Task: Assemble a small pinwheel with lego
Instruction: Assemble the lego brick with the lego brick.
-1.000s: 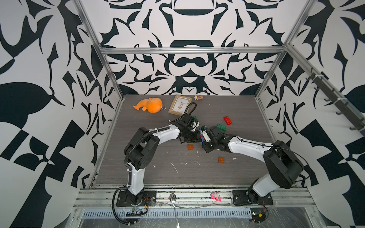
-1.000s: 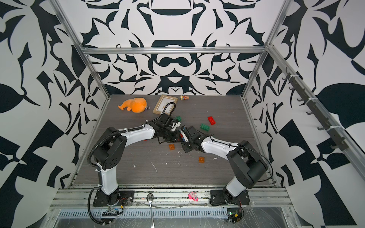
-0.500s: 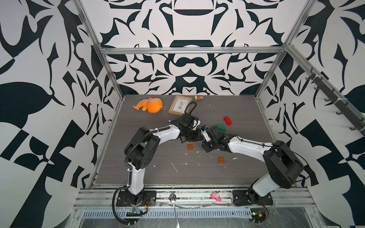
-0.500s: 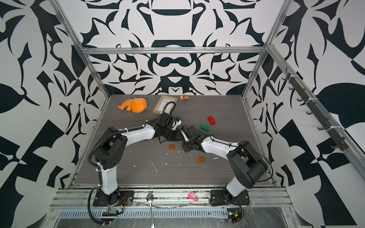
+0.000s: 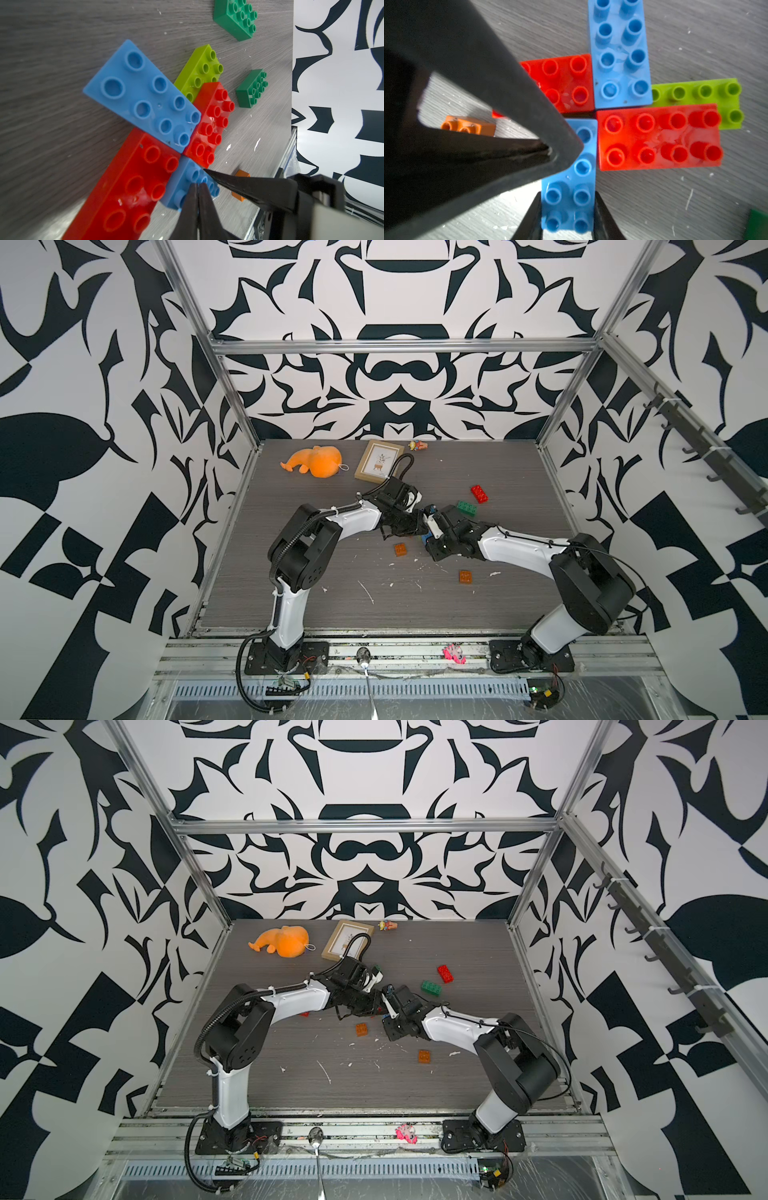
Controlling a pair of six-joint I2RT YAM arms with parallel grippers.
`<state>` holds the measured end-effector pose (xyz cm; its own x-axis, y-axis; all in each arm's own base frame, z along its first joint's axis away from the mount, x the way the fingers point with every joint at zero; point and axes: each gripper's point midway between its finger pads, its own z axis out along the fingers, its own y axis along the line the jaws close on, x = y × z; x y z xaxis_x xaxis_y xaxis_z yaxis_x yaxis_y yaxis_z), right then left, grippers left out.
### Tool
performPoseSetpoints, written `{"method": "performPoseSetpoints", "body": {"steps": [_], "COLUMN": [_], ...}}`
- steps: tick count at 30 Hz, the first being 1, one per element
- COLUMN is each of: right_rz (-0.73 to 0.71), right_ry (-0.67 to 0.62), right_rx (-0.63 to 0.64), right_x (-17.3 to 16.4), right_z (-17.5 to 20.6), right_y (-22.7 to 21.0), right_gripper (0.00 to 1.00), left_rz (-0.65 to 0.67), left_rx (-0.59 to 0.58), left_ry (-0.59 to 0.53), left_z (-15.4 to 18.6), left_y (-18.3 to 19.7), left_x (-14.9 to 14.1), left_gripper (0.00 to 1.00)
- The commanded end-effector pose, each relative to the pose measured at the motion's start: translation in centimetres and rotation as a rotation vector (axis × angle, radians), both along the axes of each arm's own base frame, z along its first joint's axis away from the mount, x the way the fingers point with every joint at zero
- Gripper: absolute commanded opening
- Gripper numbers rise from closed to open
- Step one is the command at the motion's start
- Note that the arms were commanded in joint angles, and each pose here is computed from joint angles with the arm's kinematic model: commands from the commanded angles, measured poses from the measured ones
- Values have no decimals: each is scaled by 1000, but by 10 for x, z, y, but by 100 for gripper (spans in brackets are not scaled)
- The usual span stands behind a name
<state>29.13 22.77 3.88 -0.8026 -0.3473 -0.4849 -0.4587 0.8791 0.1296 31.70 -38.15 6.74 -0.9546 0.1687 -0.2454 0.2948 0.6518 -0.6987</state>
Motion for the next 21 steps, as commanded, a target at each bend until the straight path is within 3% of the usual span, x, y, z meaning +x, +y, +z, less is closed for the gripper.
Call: {"method": "performPoseSetpoints", "body": {"steps": [1,21], "right_rz": [3,5], "right_ry": [18,20], "right_rx": [2,14], "right_x": [-2,4], "right_z": [5,27], "right_y": [3,10], "right_gripper": [6,7], "left_rz": [38,55], "left_rx": [117,255], "left_ry": [42,44], "left_z": [-37,-74], "left_y": [23,49], "left_x": [-2,-2], "left_gripper": [8,7]}}
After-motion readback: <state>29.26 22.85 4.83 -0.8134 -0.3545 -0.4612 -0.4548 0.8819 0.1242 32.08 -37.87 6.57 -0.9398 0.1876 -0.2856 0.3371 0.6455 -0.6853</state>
